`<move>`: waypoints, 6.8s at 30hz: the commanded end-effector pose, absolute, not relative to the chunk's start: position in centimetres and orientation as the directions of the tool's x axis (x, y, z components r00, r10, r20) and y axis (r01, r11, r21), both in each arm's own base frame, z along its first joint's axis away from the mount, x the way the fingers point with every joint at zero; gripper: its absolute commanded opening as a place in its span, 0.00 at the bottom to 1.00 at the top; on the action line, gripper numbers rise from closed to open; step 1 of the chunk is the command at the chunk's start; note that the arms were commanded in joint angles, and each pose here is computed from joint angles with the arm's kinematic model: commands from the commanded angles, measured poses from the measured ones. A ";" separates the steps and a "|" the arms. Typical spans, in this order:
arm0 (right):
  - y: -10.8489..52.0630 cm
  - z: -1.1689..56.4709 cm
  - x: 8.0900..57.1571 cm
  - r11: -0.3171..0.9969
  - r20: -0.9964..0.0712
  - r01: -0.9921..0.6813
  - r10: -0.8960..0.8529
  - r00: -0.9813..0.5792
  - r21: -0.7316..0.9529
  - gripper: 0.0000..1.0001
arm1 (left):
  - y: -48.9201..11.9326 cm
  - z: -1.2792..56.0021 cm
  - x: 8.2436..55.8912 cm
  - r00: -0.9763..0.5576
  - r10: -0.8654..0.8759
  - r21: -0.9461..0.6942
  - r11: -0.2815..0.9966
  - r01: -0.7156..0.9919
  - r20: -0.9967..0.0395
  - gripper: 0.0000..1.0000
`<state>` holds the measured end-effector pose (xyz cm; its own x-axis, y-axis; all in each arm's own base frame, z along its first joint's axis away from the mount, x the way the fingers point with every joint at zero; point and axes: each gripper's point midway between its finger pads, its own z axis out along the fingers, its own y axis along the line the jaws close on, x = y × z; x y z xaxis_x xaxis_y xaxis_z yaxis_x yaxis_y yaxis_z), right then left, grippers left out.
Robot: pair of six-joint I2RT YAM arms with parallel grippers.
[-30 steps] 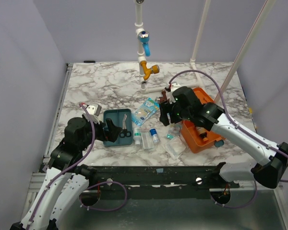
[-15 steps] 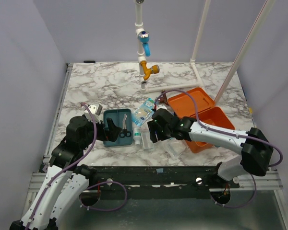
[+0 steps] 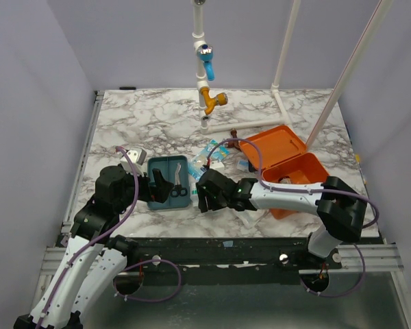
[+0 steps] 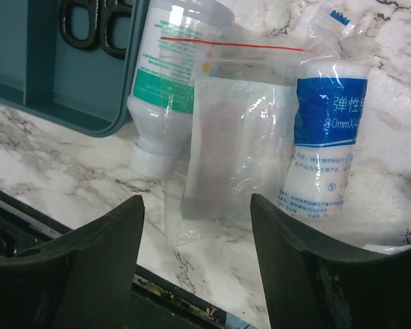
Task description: Organize the medicine kit
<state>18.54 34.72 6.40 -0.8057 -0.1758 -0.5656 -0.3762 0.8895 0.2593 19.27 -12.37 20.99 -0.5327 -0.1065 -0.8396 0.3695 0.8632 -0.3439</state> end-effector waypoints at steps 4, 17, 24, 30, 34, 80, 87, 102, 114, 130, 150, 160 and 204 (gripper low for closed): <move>36.0 5.7 19.7 0.910 -0.589 -0.329 -0.127 -0.798 0.251 0.62 | -12.4 22.3 19.3 -0.500 -0.114 -0.339 0.858 0.387 -0.859 0.99; 35.6 4.0 19.5 0.929 -0.580 -0.323 -0.166 -0.797 0.178 0.23 | -12.4 22.4 19.2 -0.495 -0.114 -0.337 0.857 0.390 -0.862 0.98; 36.8 5.9 18.8 0.910 -0.608 -0.366 -0.180 -0.773 0.196 0.01 | -12.4 22.4 19.2 -0.495 -0.114 -0.336 0.859 0.387 -0.861 0.98; 38.1 9.0 17.7 0.884 -0.639 -0.405 -0.173 -0.749 0.235 0.01 | -12.3 22.4 19.2 -0.494 -0.115 -0.335 0.860 0.385 -0.862 0.99; 38.1 11.2 17.3 0.873 -0.659 -0.413 -0.154 -0.736 0.257 0.01 | -12.2 22.4 19.3 -0.492 -0.118 -0.335 0.862 0.381 -0.863 0.98; 8.5 20.8 26.7 0.829 -0.781 0.471 0.497 -0.378 0.300 0.01 | -12.8 23.4 18.5 -0.466 -0.130 -0.351 0.833 0.428 -0.875 0.98; 7.5 17.6 25.3 0.793 -0.727 0.531 0.550 -0.412 0.299 0.01 | -12.8 23.7 18.2 -0.457 -0.136 -0.355 0.827 0.436 -0.879 0.99; 4.1 10.6 24.2 0.694 -0.643 0.688 0.630 -0.436 0.213 0.01 | -12.7 24.1 18.0 -0.442 -0.145 -0.356 0.824 0.442 -0.885 0.99; 3.5 15.6 26.4 0.760 -0.724 0.619 0.539 -0.430 0.199 0.44 | -12.4 23.6 18.6 -0.489 -0.159 -0.374 0.846 0.380 -0.858 0.98; 6.6 18.2 30.0 0.890 -0.748 0.423 0.395 -0.533 0.169 0.54 | -11.7 21.9 18.3 -0.513 -0.153 -0.366 0.865 0.344 -0.844 0.99; 9.0 15.2 29.7 0.910 -0.676 0.353 0.402 -0.618 0.219 0.58 | -11.8 22.3 17.6 -0.486 -0.164 -0.372 0.851 0.370 -0.858 0.99; 8.8 13.1 29.8 0.876 -0.657 0.422 0.461 -0.596 0.232 0.59 | -11.7 22.7 17.4 -0.469 -0.170 -0.370 0.849 0.378 -0.867 0.98; 9.9 10.8 30.1 0.801 -0.602 0.491 0.588 -0.539 0.343 0.24 | -11.8 22.8 17.3 -0.466 -0.167 -0.371 0.843 0.390 -0.869 0.99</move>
